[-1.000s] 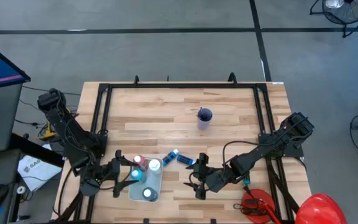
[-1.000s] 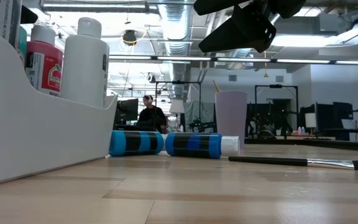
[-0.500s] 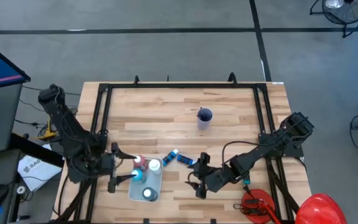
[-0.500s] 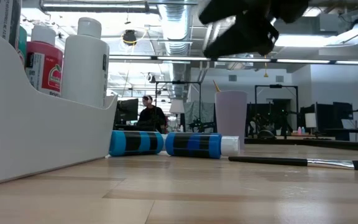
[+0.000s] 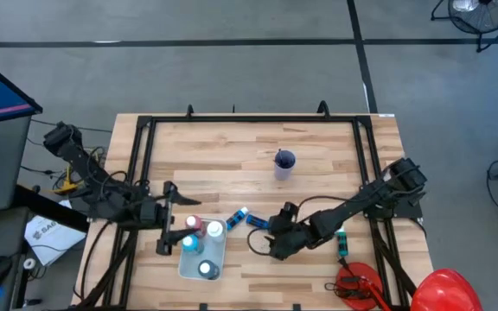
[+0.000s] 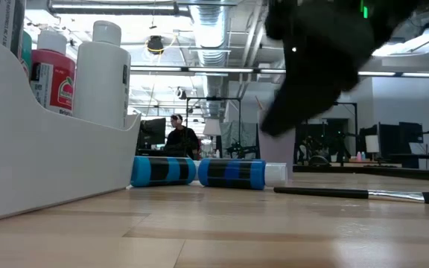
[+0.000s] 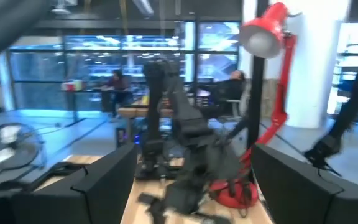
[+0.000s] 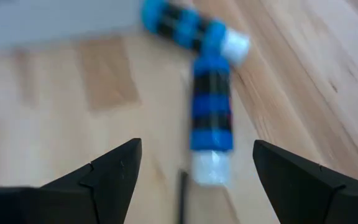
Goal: Pick & Place Paint Supplies
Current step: Put the right black blue paint bottle into the white bin
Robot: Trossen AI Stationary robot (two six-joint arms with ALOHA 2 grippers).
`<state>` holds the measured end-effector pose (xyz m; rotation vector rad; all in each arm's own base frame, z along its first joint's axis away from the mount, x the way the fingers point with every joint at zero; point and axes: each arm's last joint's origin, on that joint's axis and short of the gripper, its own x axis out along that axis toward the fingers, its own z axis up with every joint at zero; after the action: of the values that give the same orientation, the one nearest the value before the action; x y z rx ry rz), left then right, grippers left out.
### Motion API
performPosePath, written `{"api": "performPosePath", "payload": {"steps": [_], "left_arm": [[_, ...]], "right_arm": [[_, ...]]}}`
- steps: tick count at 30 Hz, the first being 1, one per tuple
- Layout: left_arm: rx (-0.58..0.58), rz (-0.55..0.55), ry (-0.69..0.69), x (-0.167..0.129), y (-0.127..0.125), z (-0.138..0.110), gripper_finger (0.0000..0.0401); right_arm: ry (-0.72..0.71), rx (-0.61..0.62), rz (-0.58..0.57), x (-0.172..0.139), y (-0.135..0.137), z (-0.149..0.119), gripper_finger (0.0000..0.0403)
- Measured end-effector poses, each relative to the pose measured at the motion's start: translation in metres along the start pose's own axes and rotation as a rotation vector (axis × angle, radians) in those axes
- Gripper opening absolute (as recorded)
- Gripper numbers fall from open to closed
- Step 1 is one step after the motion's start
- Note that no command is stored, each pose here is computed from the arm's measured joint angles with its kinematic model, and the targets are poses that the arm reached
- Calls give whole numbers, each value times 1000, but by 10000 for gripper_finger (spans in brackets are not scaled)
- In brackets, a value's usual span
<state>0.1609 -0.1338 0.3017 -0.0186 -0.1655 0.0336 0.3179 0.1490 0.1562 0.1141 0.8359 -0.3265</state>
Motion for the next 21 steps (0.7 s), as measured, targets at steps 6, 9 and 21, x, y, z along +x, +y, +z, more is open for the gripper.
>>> {"api": "performPosePath", "payload": {"steps": [6,9,21], "left_arm": [[15,-33,11,4,-3,-5,309],[14,-34,9,4,-2,-5,309],[25,-35,14,4,-3,-5,309]], "right_arm": [[88,38,-30,24,-1,-14,302],[123,40,-47,29,-5,-17,302],[100,78,-57,35,-13,-8,302]]}}
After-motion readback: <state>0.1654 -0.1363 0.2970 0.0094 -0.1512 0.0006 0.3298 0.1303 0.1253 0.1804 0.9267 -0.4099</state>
